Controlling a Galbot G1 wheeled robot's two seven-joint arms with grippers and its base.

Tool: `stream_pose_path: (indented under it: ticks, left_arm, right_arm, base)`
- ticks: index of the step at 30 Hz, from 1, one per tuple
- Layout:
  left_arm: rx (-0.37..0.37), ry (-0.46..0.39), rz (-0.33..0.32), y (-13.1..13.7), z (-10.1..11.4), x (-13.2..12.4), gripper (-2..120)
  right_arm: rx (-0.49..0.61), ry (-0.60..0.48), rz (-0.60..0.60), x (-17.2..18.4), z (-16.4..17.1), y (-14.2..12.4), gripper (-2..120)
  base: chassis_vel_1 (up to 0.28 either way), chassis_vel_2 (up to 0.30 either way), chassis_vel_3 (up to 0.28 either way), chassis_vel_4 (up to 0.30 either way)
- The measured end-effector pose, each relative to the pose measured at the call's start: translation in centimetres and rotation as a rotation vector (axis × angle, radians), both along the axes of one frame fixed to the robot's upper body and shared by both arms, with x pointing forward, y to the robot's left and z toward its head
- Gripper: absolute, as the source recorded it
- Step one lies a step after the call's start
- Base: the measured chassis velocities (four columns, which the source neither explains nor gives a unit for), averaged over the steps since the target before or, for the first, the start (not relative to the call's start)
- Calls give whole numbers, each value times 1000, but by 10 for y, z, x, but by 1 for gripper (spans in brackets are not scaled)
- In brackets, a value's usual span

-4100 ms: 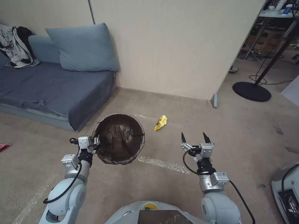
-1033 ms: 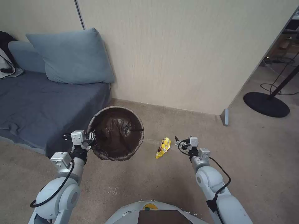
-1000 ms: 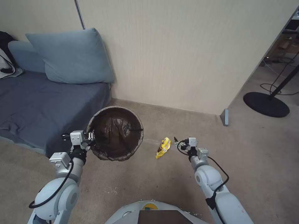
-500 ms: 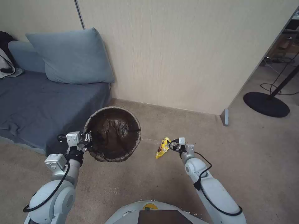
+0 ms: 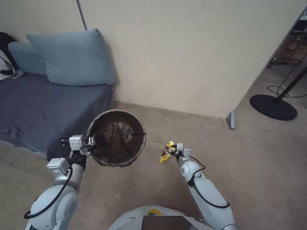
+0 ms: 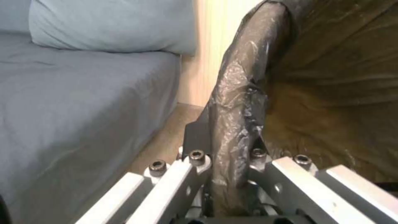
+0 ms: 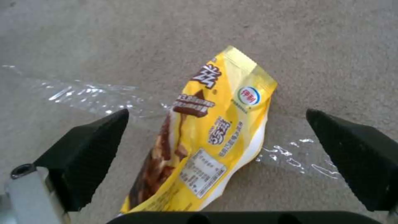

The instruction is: Pick up the trash bin, then pick up the garbage from the floor and place it into the trash bin.

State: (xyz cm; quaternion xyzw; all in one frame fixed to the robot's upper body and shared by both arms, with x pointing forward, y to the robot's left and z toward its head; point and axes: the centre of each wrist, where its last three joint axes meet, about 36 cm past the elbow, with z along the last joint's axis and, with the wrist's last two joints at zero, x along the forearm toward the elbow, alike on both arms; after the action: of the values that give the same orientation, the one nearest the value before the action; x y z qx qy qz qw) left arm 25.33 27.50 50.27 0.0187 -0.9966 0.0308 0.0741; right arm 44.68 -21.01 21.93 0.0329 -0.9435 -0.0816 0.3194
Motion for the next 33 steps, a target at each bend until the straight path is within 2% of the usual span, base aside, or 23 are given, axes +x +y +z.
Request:
stream_pose_path:
  ticks: [16, 33]
  left_arm:
    - [-3, 8, -8, -4, -4, 1, 2]
    - [-6, 15, -10, -4, -8, 2, 2]
  right_arm:
    - [-11, 61, -33, 17, -28, 1, 100]
    - [4, 82, -27, 27, -39, 12, 100]
  base:
    - [0, 0, 0, 0]
    - [0, 0, 0, 0]
